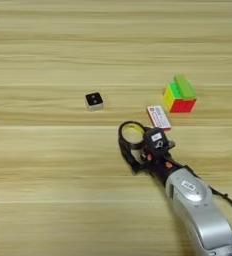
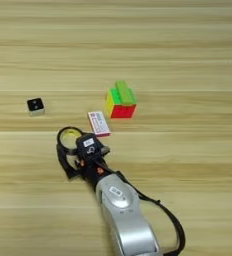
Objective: Move the objects on the table
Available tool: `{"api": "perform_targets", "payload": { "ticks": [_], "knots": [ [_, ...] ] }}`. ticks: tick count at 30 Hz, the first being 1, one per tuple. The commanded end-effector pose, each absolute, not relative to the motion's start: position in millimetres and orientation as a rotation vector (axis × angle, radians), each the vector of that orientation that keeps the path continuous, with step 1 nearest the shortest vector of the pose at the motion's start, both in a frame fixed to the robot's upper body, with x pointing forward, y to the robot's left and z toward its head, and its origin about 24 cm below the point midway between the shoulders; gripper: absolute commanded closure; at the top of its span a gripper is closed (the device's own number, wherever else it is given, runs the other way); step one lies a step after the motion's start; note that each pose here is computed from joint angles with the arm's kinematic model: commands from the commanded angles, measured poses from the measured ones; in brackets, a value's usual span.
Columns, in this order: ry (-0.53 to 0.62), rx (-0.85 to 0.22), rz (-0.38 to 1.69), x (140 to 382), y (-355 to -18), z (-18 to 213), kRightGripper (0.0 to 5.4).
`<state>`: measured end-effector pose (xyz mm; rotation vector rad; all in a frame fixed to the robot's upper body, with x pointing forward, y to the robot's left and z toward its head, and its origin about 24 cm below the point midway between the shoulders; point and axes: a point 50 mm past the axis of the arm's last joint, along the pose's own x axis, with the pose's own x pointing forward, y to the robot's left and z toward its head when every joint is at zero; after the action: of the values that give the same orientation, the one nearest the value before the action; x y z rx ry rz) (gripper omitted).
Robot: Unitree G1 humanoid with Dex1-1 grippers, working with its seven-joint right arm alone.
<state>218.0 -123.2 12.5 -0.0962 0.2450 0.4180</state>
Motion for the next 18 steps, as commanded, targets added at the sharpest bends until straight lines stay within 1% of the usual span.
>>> {"api": "perform_targets", "payload": {
  "ticks": [1, 4, 6, 8, 14, 18],
  "knots": [
    [0.162, -0.106, 0.42, 226, -121, 30, 1.37],
    [0.164, -0.099, 0.417, 226, -120, 29, 1.37],
    [0.165, -0.094, 0.419, 226, -119, 28, 1.01],
    [0.165, -0.09, 0.421, 226, -118, 28, 0.84],
    [0.151, -0.084, 0.426, 226, -115, 30, 0.05],
    [0.108, -0.072, 0.439, 228, -110, 37, 0.05]
  ]
}}
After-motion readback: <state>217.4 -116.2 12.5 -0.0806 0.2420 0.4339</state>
